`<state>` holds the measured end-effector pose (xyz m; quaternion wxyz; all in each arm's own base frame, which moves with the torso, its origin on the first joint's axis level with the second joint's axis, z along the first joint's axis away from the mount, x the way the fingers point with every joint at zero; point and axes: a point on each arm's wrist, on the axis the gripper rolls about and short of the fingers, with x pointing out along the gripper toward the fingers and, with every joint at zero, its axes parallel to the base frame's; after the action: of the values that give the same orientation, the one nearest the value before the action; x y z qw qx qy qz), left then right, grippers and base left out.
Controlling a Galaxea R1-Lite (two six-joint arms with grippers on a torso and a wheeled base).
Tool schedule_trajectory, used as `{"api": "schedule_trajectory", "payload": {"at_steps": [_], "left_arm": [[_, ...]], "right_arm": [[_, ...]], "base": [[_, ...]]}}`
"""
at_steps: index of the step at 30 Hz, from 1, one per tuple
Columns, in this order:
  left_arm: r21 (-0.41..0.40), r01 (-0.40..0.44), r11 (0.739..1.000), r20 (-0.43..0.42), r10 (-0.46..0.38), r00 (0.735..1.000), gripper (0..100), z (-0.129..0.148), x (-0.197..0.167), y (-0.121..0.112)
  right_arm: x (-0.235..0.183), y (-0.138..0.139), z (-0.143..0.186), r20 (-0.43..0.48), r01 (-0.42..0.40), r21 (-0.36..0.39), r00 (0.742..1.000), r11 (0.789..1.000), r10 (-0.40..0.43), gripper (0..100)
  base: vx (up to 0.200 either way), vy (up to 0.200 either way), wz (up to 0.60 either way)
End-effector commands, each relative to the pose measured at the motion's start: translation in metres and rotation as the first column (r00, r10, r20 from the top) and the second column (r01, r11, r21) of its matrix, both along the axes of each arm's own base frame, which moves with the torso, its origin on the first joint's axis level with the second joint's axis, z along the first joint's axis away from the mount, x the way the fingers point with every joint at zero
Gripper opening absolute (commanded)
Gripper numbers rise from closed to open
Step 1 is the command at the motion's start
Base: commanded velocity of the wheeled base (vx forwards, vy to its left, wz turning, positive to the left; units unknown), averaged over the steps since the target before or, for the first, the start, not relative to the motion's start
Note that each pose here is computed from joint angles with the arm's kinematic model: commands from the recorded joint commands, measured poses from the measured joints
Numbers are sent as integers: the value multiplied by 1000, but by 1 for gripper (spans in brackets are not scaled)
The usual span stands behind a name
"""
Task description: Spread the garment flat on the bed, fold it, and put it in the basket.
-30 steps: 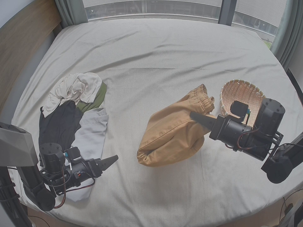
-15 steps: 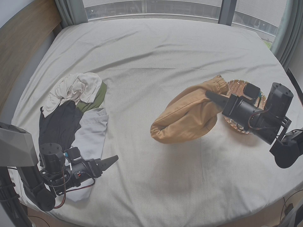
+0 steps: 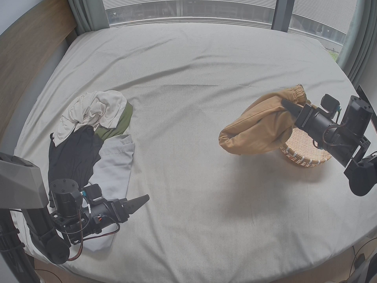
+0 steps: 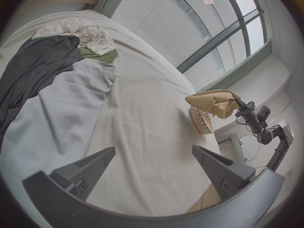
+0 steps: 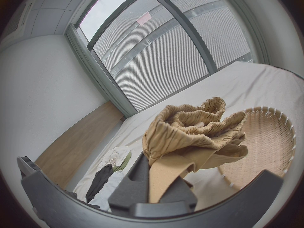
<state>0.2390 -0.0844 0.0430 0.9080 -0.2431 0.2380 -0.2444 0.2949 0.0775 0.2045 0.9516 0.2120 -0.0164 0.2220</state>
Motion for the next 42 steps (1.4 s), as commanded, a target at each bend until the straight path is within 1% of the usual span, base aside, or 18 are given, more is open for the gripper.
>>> {"api": "schedule_trajectory", "payload": {"at_steps": [1, 4, 9, 12, 13, 16, 19, 20, 22, 25, 26, 28, 29, 33, 35, 39, 40, 42], "left_arm": [[-1, 4, 1000, 1, -4, 1000, 100, 0, 0, -1], [-2, 4, 1000, 0, -4, 1000, 100, 0, 0, -1], [-2, 4, 1000, 0, -4, 1000, 100, 0, 0, -1], [-2, 4, 1000, -1, -4, 1000, 100, 0, 0, -1], [-2, 4, 1000, -1, -4, 1000, 100, 0, 0, -1], [-2, 4, 1000, -1, -4, 1000, 100, 0, 0, -1], [-2, 4, 1000, -1, -4, 1000, 100, 0, 0, -1], [-2, 4, 1000, -1, -4, 1000, 100, 0, 0, -1], [-1, 5, 1000, -3, -5, 1000, 100, 0, 0, -1], [-1, 7, 1000, -3, -7, 1000, 100, 0, -1, -2], [-2, 7, 1000, -1, -7, 1000, 100, 0, -1, -2], [-1, 5, 1000, -3, -5, 1000, 100, 0, -1, -1], [-2, 5, 1000, -1, -5, 1000, 100, 0, -1, -1], [-2, 5, 1000, -1, -5, 1000, 100, 0, -1, -1], [-1, 7, 1000, 2, -7, 1000, 100, 1, -1, -2], [-1, 7, 1000, 2, -7, 1000, 100, 1, -1, -2], [-9, 9, 1000, 21, -8, 1000, 100, 6, -2, -2], [-15, 13, 1000, 36, -12, 999, 100, 10, -3, -2]], "right_arm": [[9, -27, 8, 37, 94, -10, 995, 995, -94, 0], [14, -38, 14, 57, 131, -3, 990, 991, -130, 0], [27, -69, 27, 107, 233, 18, 966, 972, -233, 0], [28, -77, 28, 113, 255, 19, 960, 967, -256, 0], [30, -87, 29, 119, 286, 21, 951, 958, -286, 0], [34, -96, 25, 113, 312, 20, 943, 950, -312, 0], [37, -104, 19, 95, 331, 11, 939, 944, -330, 0], [43, -108, 8, 65, 343, -1, 937, 939, -343, 0], [50, -113, -6, 33, 353, -11, 935, 935, -353, 0], [55, -117, -16, 16, 362, -18, 932, 932, -362, 0], [60, -120, -27, -6, 367, -24, 930, 930, -368, 0], [61, -122, -38, -29, 371, -31, 928, 928, -372, 0], [60, -121, -41, -35, 368, -34, 929, 929, -369, 100], [52, -117, -47, -56, 359, -52, 930, 932, -362, 100], [36, -108, -44, -62, 342, -86, 935, 936, -348, 100], [19, -100, -38, -70, 320, -100, 942, 942, -327, 100], [4, -94, -31, -82, 305, -109, 946, 946, -315, 100], [-9, -91, -23, -97, 295, -113, 947, 949, -306, 100]], "base": [[0, 0, 0], [0, 0, 0], [0, 0, 0], [0, 0, 0], [0, 0, 0], [0, 0, 0], [0, 0, 0], [0, 0, 0], [0, 0, 0], [0, 0, 0], [0, 0, 0], [0, 0, 0], [0, 0, 0], [0, 0, 0], [0, 0, 0], [0, 0, 0], [0, 0, 0], [0, 0, 0]]}}
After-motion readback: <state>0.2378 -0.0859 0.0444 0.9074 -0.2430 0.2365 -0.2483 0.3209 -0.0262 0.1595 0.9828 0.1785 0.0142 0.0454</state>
